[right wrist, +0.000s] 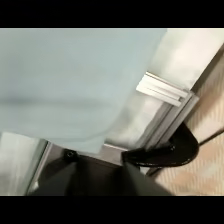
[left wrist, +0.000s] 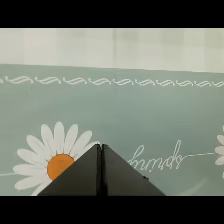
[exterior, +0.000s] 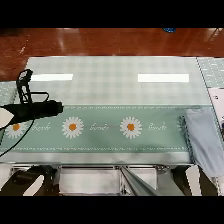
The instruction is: Fold the shirts.
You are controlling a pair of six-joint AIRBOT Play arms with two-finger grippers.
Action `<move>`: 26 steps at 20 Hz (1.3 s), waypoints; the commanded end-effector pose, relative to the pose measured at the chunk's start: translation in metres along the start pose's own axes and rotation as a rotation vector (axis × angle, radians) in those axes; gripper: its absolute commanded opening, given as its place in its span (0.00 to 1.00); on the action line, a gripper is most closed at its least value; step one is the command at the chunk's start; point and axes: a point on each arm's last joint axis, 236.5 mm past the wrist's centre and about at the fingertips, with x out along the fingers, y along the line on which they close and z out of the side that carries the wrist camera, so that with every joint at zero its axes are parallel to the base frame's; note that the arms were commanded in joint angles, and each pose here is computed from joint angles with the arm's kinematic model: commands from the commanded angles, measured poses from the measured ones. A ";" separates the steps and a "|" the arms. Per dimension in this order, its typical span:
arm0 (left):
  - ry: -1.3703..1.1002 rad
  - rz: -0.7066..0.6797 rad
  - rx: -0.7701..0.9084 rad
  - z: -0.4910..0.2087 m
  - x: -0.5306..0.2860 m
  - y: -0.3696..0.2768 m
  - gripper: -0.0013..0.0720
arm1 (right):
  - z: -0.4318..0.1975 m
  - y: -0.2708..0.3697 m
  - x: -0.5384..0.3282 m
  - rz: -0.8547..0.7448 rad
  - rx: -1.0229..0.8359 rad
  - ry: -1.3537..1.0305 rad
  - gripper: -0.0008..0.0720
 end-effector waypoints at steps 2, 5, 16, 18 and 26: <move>-0.042 -0.023 0.086 0.025 -0.017 -0.014 0.04 | 0.052 0.098 -0.058 0.406 -0.152 -0.159 0.05; -0.132 -0.089 0.158 0.071 -0.035 -0.046 0.04 | 0.049 0.236 -0.148 0.779 -0.457 -0.340 0.05; 0.352 0.019 0.112 0.026 0.074 -0.011 0.04 | -0.072 0.362 -0.038 0.229 -1.202 -0.292 0.05; 0.332 0.017 0.116 0.030 0.075 -0.012 0.04 | -0.064 0.357 -0.039 0.192 -1.203 -0.315 0.05; 0.340 0.017 0.116 0.029 0.074 -0.012 0.04 | -0.063 0.357 -0.039 0.192 -1.205 -0.318 0.05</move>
